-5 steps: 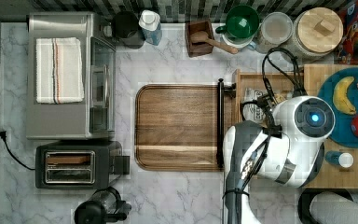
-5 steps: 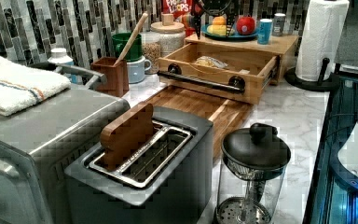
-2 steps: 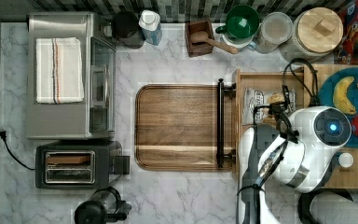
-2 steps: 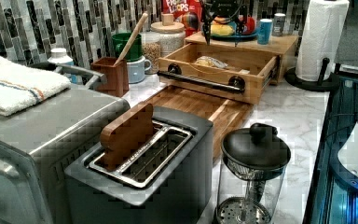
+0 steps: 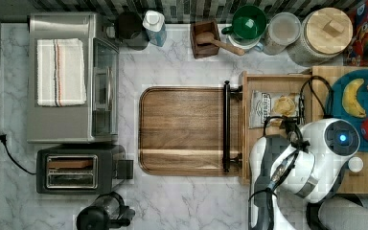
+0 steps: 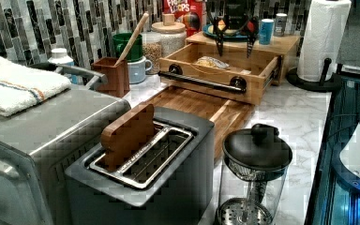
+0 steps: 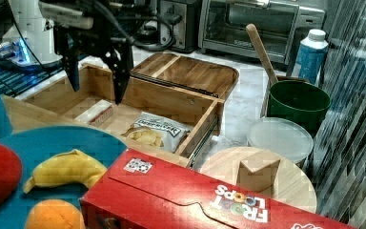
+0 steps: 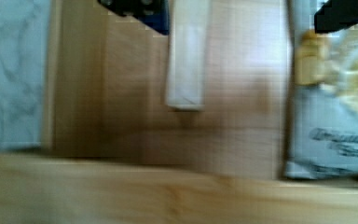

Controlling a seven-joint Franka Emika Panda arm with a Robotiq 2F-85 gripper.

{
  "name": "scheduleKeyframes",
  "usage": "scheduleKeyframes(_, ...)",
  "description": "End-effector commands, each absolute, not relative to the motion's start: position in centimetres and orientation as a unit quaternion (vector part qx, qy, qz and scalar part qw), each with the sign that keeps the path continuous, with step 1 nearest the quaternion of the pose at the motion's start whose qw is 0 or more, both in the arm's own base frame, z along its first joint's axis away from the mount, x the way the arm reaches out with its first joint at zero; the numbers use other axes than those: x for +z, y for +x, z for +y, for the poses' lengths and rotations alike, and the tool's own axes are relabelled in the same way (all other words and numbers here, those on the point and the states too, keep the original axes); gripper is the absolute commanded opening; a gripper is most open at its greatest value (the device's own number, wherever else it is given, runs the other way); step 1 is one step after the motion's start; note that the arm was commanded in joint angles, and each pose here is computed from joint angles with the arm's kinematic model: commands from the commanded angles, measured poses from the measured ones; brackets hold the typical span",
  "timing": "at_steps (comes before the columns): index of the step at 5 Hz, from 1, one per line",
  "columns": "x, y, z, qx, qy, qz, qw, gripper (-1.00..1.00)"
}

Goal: Pick up the butter.

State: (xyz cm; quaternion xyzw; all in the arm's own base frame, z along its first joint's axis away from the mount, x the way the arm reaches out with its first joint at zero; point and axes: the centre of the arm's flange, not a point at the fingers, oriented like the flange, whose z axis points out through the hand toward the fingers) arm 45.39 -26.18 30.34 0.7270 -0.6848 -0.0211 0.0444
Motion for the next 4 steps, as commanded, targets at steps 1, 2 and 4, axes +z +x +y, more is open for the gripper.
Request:
scheduleKeyframes(1,27.1,42.9,-24.5,0.003,0.694,-0.719,0.049,1.0)
scheduleKeyframes(2,26.2,42.3,-25.3,0.026,0.701,-0.71,0.061,1.0)
scheduleKeyframes(4,25.3,42.2,-25.7,0.04,0.703,-0.707,0.063,1.0)
